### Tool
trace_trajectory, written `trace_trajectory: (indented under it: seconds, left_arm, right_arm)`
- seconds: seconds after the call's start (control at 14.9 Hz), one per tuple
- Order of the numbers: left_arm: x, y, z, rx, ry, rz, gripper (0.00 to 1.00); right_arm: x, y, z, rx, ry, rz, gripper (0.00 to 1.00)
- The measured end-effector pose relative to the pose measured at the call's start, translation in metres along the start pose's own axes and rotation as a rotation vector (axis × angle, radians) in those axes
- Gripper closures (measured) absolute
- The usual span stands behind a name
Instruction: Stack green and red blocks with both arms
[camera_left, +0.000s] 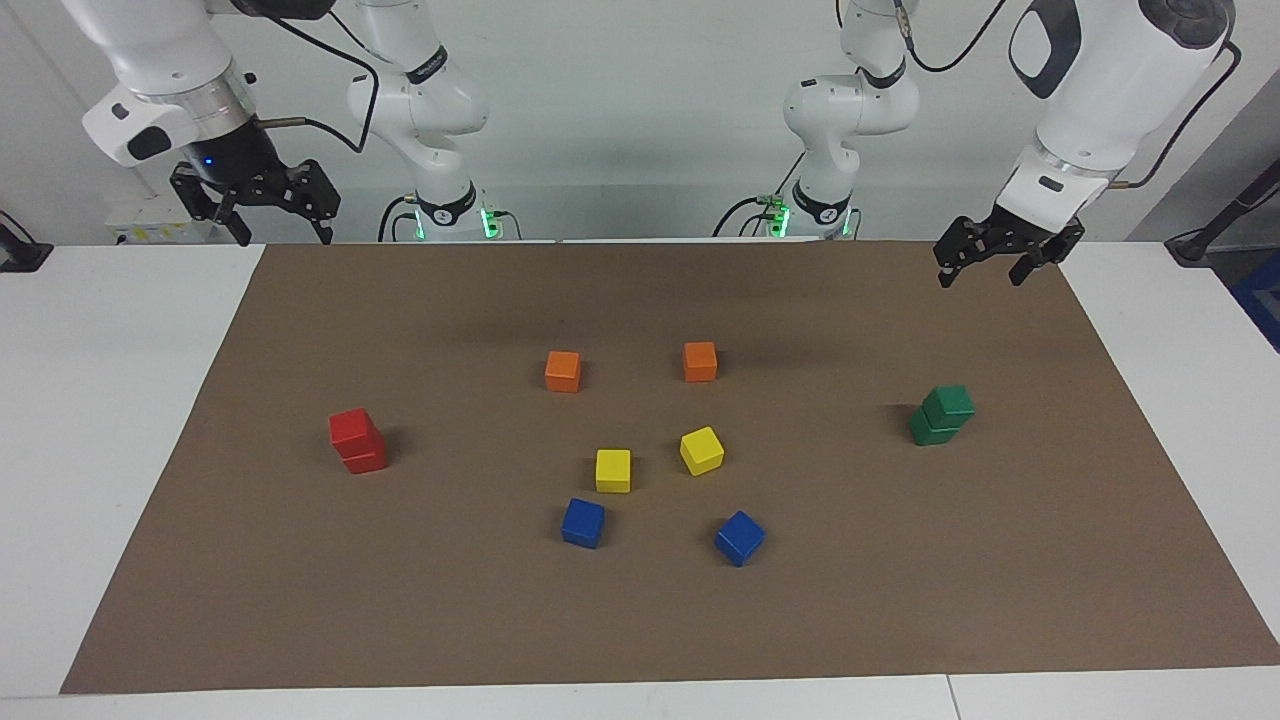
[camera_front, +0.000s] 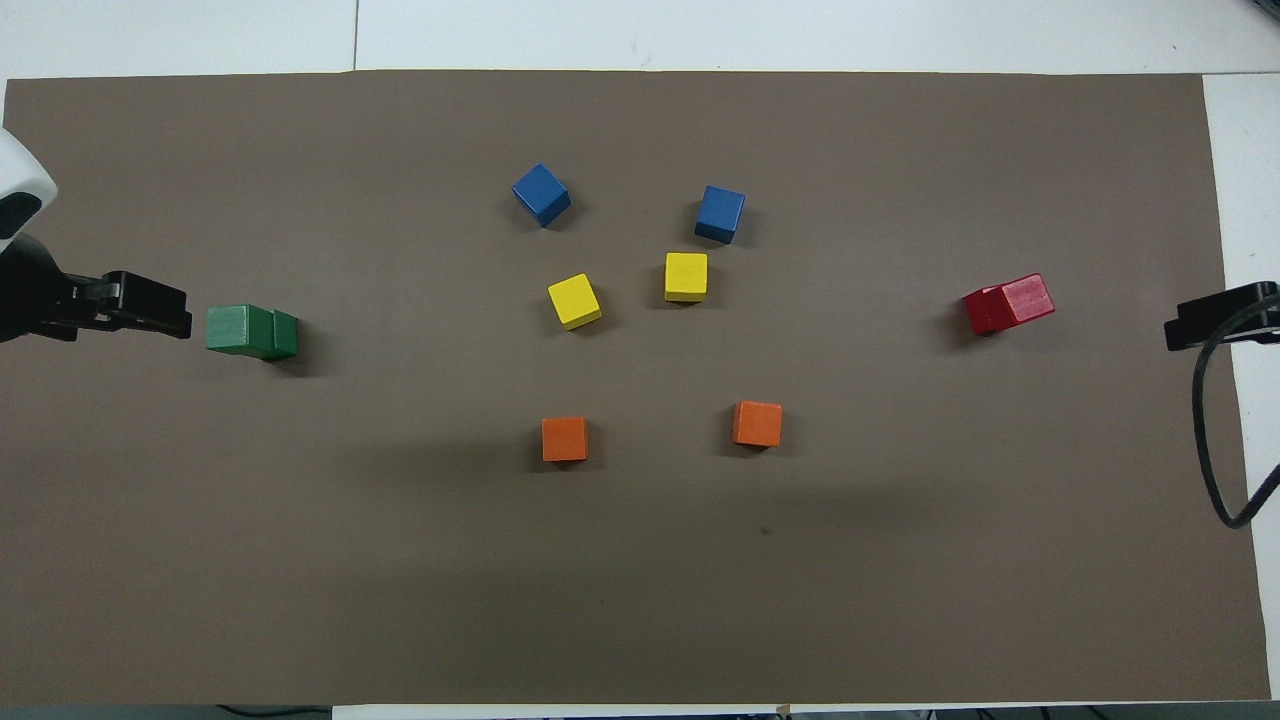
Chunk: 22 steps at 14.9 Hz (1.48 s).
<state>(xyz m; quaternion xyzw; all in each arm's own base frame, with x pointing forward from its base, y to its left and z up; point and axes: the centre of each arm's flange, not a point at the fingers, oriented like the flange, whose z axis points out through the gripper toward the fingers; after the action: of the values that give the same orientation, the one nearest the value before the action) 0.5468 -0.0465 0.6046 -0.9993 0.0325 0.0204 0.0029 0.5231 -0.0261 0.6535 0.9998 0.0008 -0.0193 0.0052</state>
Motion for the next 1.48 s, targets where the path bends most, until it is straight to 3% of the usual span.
trace_trajectory:
  seconds: [1.48]
  left_arm:
    - [0.0,0.0,0.001,0.0,-0.002,0.0,0.0]
  right_arm:
    - [0.002,0.018,0.03,-0.016,-0.037,0.031,0.0]
